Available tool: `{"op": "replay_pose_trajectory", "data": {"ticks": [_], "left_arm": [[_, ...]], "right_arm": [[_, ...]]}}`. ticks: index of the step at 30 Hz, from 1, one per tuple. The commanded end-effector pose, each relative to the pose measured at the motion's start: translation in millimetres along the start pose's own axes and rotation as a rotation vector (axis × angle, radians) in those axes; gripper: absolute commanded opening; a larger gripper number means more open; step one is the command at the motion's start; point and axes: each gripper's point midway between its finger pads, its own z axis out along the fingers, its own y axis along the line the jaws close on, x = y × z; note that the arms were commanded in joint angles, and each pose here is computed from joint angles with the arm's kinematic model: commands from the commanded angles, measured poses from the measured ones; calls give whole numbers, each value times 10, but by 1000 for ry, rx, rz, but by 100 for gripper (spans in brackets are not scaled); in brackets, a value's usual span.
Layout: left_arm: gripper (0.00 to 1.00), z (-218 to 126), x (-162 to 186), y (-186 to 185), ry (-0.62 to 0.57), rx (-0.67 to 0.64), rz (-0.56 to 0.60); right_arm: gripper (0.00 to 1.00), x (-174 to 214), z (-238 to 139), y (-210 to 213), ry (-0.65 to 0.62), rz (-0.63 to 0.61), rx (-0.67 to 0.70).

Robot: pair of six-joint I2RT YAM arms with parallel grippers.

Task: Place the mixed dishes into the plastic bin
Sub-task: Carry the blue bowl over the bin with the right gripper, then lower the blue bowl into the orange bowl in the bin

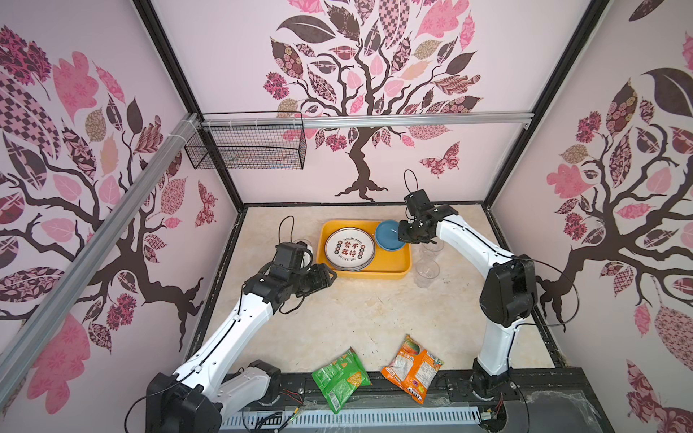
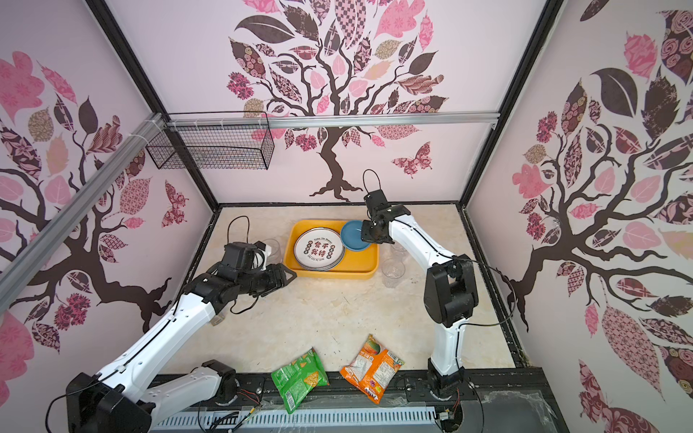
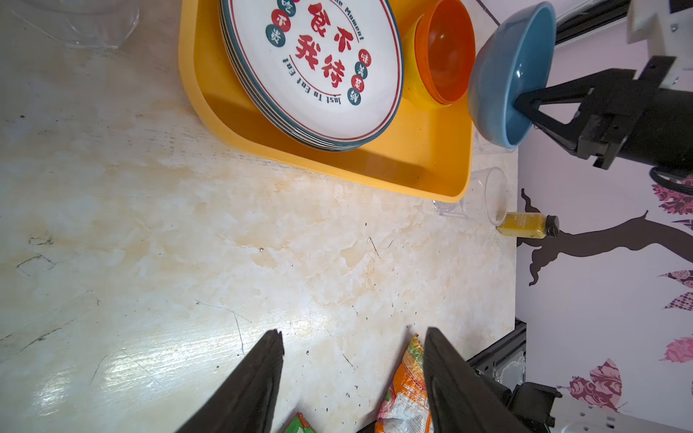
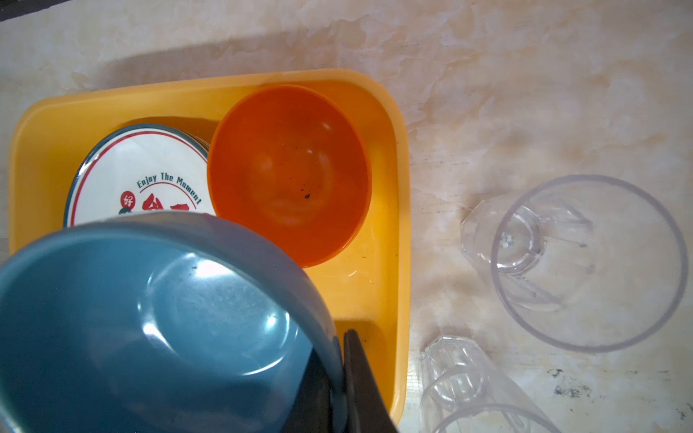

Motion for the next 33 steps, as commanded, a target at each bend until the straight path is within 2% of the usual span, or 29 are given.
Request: {"op": "replay_pose_trajectory", "data": {"ticks": [1,10,33], "left_arm": [[63,-73,-94,-63,-26,4,14],[63,-42,-47,-12,-14,0,0],[63,-21,41,54,-6,4,-25]], "right_arm": [[6,-80,157,-43,7,22,26],[5,-178,379,-81,11,31,63],[5,-344,611,-108,1,40,111]]}}
